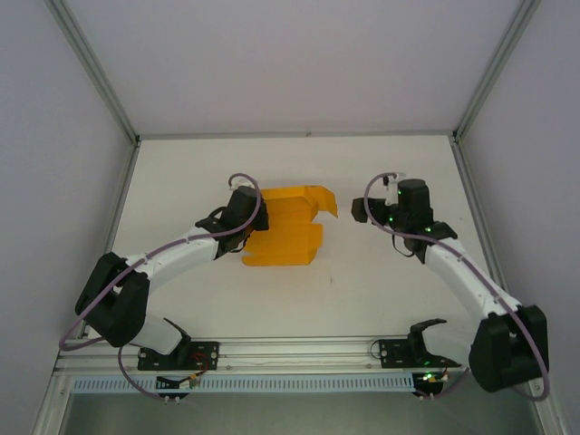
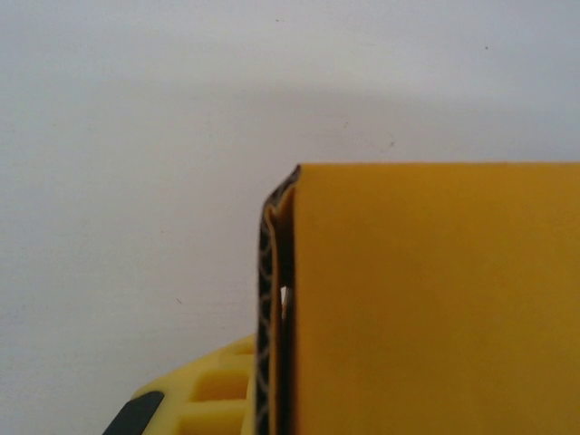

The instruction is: Assemble paper box

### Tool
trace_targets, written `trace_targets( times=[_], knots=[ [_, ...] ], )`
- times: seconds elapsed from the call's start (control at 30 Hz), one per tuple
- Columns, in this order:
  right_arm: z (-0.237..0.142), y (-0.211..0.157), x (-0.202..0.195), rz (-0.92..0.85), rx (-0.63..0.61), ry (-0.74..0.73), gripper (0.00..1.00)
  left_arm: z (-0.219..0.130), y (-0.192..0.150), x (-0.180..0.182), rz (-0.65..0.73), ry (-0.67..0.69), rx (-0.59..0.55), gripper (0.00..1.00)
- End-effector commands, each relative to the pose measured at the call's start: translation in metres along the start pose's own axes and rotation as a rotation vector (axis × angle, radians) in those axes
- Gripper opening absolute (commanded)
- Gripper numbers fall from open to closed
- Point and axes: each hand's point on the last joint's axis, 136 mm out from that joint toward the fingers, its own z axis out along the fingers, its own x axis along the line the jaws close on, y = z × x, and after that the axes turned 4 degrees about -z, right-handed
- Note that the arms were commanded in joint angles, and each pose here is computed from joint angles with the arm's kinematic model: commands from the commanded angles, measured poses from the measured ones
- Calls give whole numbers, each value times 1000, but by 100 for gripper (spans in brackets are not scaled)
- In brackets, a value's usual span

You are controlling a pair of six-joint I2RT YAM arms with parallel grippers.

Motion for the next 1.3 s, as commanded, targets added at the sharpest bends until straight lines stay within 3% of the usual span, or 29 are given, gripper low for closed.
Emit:
trace_targets(
  times=[0.0,0.3,0.47,0.7,1.0,1.27],
  knots=[
    [6,5,38,-97,32,216,92,-3,4,2,8,2,7,0],
    [17,-5,82,-281,98,505,73,6,1,-12,6,-51,37,0],
    [7,-12,108,-360,82,638,69,11,-1,-10,10,-33,51,0],
    [20,-25,128,-387,116,664,57,14,-2,-15,12,-48,62,0],
    [34,-16,157,-401,64,675,46,16,-5,-16,11,-54,70,0],
    [35,0,164,-290,53,655,49,25,-10,-11,8,-29,77,0]
  ],
)
